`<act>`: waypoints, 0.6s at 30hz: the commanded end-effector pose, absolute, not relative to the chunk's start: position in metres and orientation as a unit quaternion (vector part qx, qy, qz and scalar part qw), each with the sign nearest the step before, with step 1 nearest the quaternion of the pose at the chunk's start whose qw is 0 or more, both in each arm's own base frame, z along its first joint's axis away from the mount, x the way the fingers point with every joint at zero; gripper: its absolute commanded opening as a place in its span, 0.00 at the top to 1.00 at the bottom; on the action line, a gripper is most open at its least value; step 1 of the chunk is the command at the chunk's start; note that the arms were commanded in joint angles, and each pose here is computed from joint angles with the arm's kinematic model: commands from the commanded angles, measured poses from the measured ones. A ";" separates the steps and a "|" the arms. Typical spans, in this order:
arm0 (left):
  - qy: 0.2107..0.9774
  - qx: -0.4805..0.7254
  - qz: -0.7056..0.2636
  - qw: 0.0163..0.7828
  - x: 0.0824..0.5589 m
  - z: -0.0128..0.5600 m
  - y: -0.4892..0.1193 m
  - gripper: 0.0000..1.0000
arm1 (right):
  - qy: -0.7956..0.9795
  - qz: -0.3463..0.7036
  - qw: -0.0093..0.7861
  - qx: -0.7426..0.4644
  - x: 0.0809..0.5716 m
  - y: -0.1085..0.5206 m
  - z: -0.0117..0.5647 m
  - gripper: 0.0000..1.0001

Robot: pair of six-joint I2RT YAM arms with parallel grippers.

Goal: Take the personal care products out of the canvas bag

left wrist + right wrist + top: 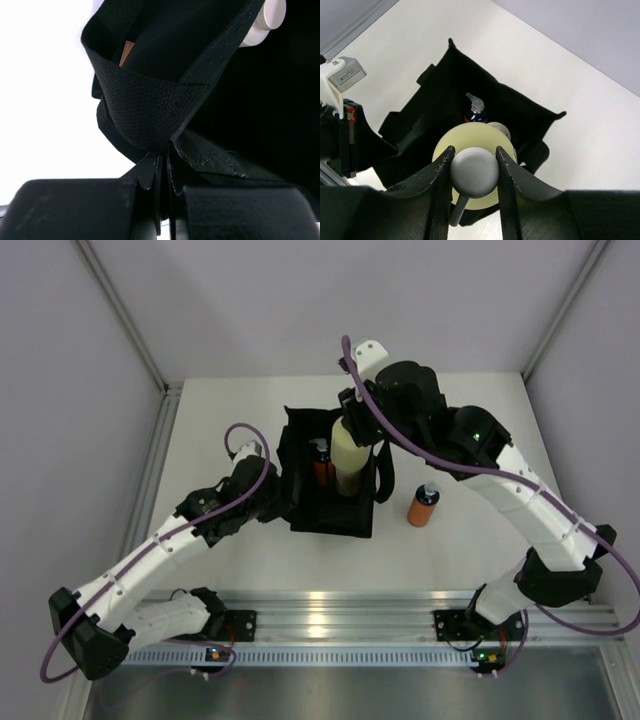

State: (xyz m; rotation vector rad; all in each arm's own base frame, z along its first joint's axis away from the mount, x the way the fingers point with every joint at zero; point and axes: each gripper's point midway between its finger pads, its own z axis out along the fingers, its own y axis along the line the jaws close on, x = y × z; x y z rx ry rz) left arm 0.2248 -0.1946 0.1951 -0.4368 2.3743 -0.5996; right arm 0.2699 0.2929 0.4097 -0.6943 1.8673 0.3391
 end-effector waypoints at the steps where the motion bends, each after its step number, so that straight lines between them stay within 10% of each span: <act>1: 0.903 -0.175 -0.216 0.328 0.227 0.192 -0.189 1.00 | 0.706 0.182 0.652 -0.209 0.257 0.252 0.518 1.00; 18: 0.897 -0.180 -0.224 0.335 0.222 0.196 -0.184 1.00 | 0.722 0.113 0.670 -0.129 0.282 0.160 0.520 1.00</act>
